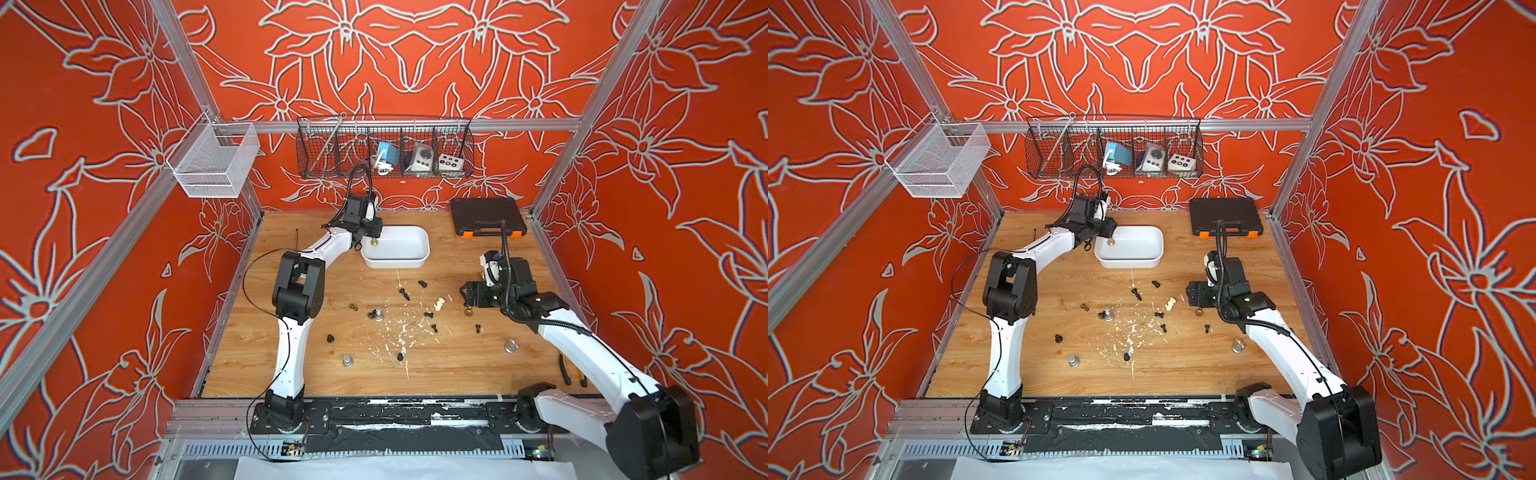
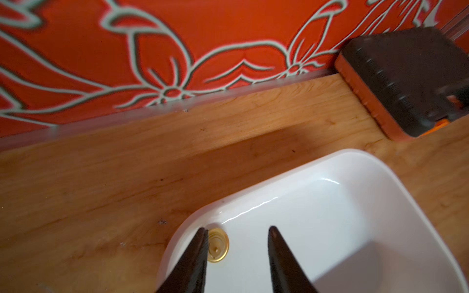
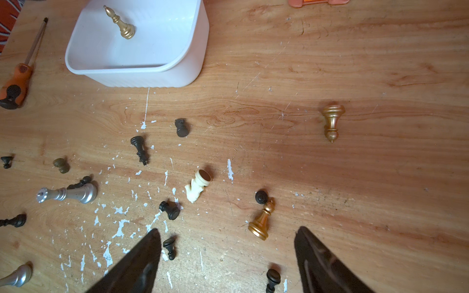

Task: Put the chess pieces into the storage box
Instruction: Place the chess piece in the storage box, then pick up the chess piece at the center of the board.

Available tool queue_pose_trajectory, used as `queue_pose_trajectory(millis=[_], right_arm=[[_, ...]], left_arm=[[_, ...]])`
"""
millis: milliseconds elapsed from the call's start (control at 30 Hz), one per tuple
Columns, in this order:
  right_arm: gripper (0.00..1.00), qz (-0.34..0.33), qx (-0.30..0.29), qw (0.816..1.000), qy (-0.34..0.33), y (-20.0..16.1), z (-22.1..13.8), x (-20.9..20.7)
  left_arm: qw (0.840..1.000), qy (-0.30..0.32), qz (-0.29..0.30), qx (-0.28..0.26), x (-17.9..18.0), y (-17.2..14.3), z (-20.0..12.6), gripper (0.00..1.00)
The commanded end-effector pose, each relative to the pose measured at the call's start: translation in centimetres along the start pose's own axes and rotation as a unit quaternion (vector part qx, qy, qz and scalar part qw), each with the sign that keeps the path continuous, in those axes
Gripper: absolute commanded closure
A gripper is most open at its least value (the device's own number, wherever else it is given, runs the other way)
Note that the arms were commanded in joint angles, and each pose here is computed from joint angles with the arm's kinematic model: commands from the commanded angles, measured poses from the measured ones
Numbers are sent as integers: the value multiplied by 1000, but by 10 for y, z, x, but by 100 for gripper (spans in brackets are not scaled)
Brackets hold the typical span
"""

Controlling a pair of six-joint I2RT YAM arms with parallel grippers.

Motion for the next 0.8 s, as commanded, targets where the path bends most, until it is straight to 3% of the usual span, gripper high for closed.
queue_pose_trajectory(millis=[0,167,500,767], right_arm=[[16,3,10,1000,-17,2,-3,-2],[16,-11,38,999,-35,8,1,-6],[16,-64,108,987,-100,26,17,-27],[23,-59,153,977,-133,47,48,-58]], left_arm=[[998,-46,1,-39,-18,30,-38,60],[996,-72,-14,-40,-20,20,-68,60],[994,-82,-62,-24,3,-34,-124,59],[995,-76,-67,-1,13,-71,-146,59]])
Point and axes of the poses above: each gripper's point midway between its finger pads, its own z axis out along the fingers, its own x axis along the line the jaws close on, y = z × x, the point moved 5 cm from there along -z, back along the fingers, and after that the axes turned 10 degrees about -z, right-handed, at the moved point
